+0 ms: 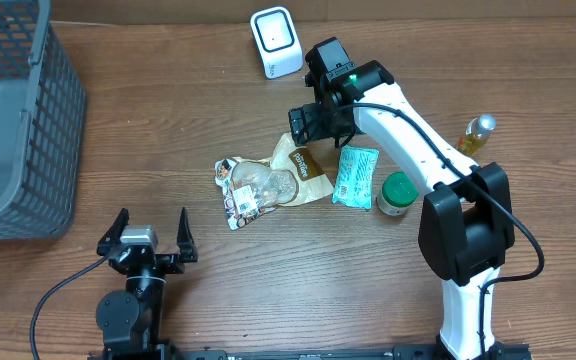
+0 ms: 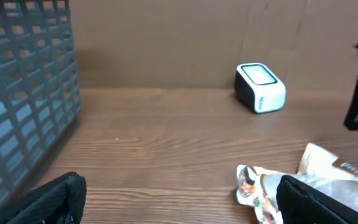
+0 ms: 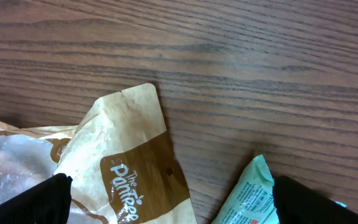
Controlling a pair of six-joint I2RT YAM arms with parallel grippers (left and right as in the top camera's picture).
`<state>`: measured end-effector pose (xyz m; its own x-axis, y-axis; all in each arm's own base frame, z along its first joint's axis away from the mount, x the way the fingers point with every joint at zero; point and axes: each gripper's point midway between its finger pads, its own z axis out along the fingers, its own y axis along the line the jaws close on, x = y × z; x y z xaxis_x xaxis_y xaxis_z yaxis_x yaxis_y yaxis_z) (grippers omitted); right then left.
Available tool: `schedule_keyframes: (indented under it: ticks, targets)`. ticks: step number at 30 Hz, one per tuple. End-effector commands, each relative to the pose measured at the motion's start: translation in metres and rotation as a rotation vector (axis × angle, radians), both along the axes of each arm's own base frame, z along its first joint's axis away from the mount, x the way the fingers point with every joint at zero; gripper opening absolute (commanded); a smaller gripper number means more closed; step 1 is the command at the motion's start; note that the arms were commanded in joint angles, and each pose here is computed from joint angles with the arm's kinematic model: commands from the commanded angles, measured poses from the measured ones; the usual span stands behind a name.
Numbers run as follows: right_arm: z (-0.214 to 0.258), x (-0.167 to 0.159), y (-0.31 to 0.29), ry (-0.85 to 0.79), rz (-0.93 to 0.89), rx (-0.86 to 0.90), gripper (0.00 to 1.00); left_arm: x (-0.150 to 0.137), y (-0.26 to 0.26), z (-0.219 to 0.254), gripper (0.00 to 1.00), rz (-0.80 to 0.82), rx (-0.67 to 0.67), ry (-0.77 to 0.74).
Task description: Scan the item barcode
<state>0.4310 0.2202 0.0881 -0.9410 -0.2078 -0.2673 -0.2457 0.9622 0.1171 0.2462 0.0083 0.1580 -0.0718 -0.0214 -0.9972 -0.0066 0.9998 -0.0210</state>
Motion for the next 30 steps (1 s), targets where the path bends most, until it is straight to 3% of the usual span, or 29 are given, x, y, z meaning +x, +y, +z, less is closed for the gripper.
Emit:
schedule_keyframes:
  ticks: [1, 15, 21, 30]
  targets:
    - [-0.001, 0.001, -0.001, -0.002, -0.006, -0.005, 1.0, 0.0, 0.002, -0.001, 1.0, 0.009, 0.114, 0.002]
    - [-0.001, 0.001, -0.001, -0.002, -0.007, -0.005, 1.0, 0.0, -0.005, -0.002, 1.0, 0.011, 0.111, 0.004]
    - [-0.001, 0.001, -0.001, -0.002, -0.007, -0.004, 1.0, -0.001, 0.012, 0.001, 0.99, 0.122, -0.059, -0.012]
    - [-0.001, 0.001, -0.001, -0.002, -0.006, -0.005, 1.0, -0.002, 0.02, 0.001, 1.0, 0.151, -0.105, -0.016]
